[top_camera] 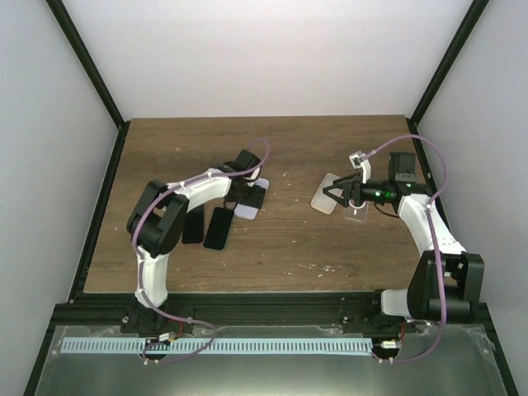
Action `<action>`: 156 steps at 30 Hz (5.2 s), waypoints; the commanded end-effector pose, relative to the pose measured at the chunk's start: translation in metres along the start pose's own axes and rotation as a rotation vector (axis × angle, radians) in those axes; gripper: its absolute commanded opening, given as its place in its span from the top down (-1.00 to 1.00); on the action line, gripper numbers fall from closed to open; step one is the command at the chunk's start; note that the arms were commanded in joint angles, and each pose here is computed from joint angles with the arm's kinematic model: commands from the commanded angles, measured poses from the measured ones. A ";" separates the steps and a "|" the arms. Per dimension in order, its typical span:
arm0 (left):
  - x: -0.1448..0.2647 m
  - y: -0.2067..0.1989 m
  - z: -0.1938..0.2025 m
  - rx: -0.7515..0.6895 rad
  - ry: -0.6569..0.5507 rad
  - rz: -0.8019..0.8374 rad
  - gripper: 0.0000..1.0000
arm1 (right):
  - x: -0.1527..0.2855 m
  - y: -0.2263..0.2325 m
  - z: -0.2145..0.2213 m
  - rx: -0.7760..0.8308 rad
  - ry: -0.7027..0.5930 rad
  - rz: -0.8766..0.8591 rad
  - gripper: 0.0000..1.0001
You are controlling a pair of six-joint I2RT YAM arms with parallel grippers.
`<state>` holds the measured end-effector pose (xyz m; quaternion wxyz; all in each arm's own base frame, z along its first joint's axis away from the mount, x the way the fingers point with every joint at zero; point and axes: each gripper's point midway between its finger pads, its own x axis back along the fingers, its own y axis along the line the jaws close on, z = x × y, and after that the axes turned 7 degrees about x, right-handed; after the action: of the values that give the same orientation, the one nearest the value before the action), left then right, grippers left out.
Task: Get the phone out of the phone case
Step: Pick up the phone at the center of the board, then adjust the phone, then remove the phone case from the phone.
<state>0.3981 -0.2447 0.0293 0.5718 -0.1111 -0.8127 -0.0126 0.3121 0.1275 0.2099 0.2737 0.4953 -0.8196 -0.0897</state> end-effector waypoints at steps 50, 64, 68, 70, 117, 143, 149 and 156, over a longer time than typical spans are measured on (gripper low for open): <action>0.326 -0.096 0.028 0.127 -0.863 1.257 0.09 | -0.082 0.209 -0.042 0.168 0.130 -0.808 -1.00; 0.319 -0.086 0.023 0.195 -0.918 1.217 0.13 | -0.082 0.211 -0.048 0.099 0.135 -0.787 -1.00; 0.320 -0.085 0.021 0.204 -0.928 1.210 0.13 | -0.088 0.207 -0.050 0.088 0.141 -0.771 -0.92; 0.320 -0.086 0.020 0.204 -0.927 1.209 0.13 | -0.090 0.207 -0.049 0.081 0.147 -0.784 -0.83; 0.207 -0.079 -0.014 0.403 -0.627 0.709 0.34 | -0.138 0.093 -0.018 0.244 0.333 0.003 -0.07; 0.304 -0.076 0.078 -0.152 -0.776 1.261 0.88 | -0.064 0.162 0.014 0.468 0.192 -0.376 -0.68; 0.317 -0.079 0.082 -0.174 -0.796 1.334 0.88 | -0.071 0.196 0.033 0.440 0.212 -0.529 -0.41; 0.318 -0.082 0.083 -0.186 -0.789 1.360 0.88 | -0.072 0.217 0.026 0.409 0.189 -0.623 -0.03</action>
<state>0.2123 -0.2616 0.2817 0.1668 -0.5970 -0.7141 0.3254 0.1635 0.2860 0.2334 0.2265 0.7472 -0.6210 0.0692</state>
